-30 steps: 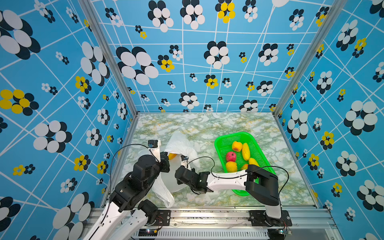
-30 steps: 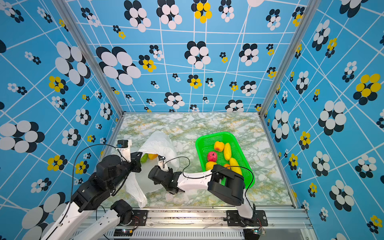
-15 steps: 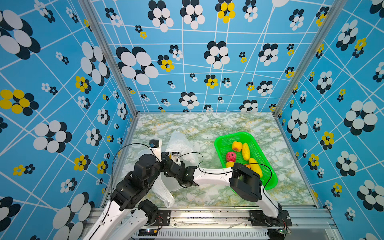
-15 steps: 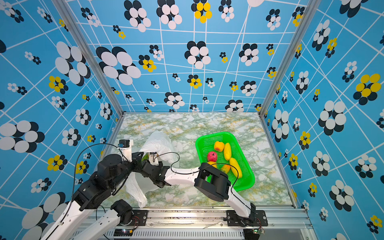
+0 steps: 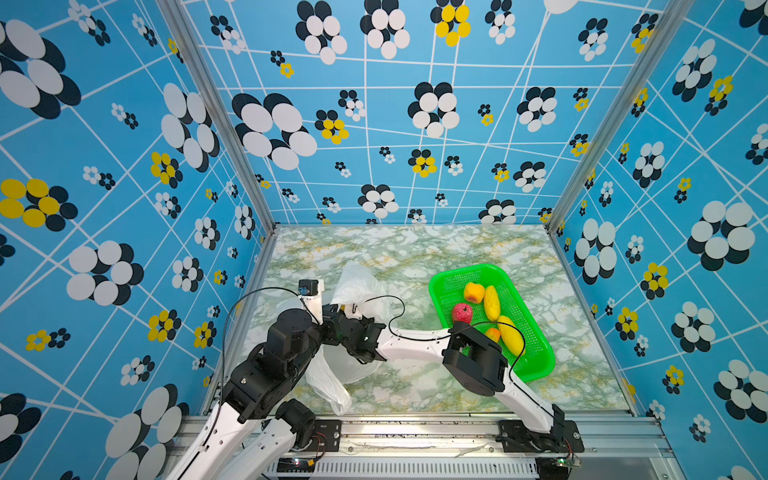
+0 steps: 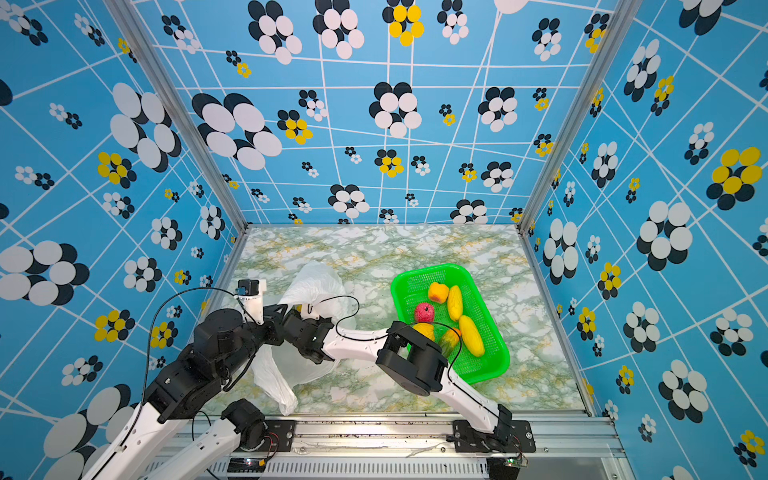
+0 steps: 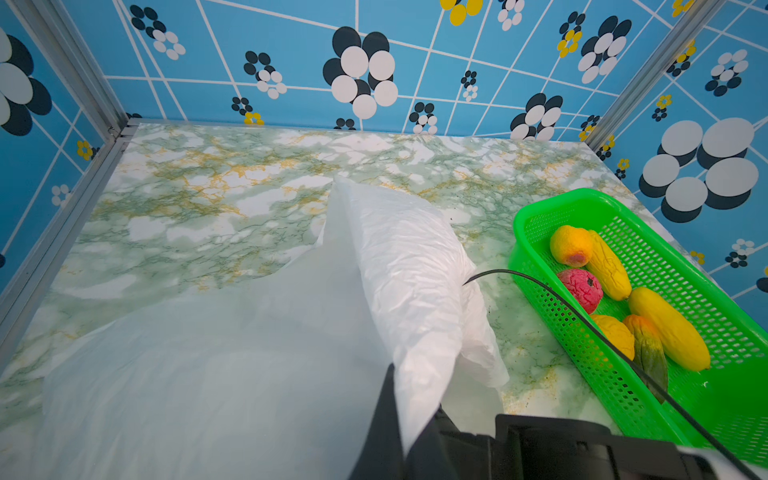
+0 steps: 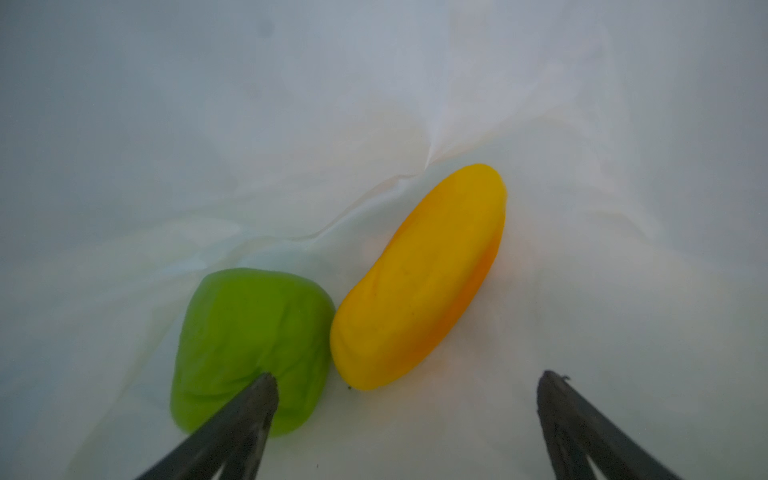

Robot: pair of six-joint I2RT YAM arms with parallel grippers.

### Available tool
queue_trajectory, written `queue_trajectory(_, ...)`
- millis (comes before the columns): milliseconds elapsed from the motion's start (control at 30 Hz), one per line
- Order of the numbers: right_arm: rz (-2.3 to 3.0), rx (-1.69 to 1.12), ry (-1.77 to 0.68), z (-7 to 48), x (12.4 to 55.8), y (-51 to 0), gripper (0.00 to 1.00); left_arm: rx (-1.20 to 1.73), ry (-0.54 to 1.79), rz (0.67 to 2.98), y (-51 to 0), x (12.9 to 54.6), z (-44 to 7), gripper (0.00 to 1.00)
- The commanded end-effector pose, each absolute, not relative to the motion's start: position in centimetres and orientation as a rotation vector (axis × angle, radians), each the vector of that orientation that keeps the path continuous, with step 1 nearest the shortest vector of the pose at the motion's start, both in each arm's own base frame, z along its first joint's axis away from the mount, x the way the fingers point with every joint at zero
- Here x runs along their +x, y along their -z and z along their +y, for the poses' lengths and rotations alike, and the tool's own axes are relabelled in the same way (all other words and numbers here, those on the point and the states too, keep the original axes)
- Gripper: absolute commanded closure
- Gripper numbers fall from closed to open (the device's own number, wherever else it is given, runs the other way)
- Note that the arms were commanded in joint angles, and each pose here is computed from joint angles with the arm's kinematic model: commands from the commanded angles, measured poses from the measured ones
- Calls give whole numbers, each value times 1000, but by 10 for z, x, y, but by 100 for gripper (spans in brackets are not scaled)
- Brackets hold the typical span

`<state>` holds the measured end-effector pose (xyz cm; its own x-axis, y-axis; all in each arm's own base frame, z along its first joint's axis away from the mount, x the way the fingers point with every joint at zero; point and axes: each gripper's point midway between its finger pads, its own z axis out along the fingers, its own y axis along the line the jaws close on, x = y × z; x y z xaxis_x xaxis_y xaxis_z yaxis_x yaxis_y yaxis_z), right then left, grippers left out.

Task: Untie the knot of the plastic bag and take out the fruit
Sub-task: 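Lower the right gripper into the bag and grasp the long yellow fruit, then lift the long yellow fruit out and carry it over the green basket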

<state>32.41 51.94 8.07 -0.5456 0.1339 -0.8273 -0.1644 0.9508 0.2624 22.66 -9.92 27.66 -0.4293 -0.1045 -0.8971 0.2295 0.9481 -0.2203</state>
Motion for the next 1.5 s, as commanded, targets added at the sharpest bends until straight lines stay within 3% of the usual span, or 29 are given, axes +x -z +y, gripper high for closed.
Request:
queue_trajectory(0, 2064, 15, -327, 516, 336, -83, 1, 93, 390, 1957, -284, 226, -100, 100)
queue_trajectory(733, 2175, 96, -200, 514, 377, -25, 3, 105, 402, 1940, -286, 226, -102, 100)
queue_trajectory(833, 2185, 92, -205, 515, 376, -22, 8, 102, 399, 1941, -286, 227, -101, 100)
queue_trajectory(1100, 2179, 93, -286, 508, 366, -42, 35, 94, 387, 1941, -285, 227, -100, 100)
queue_trajectory(1467, 2107, 26, -452, 498, 340, -96, 51, 89, 376, 1949, -284, 229, -99, 100)
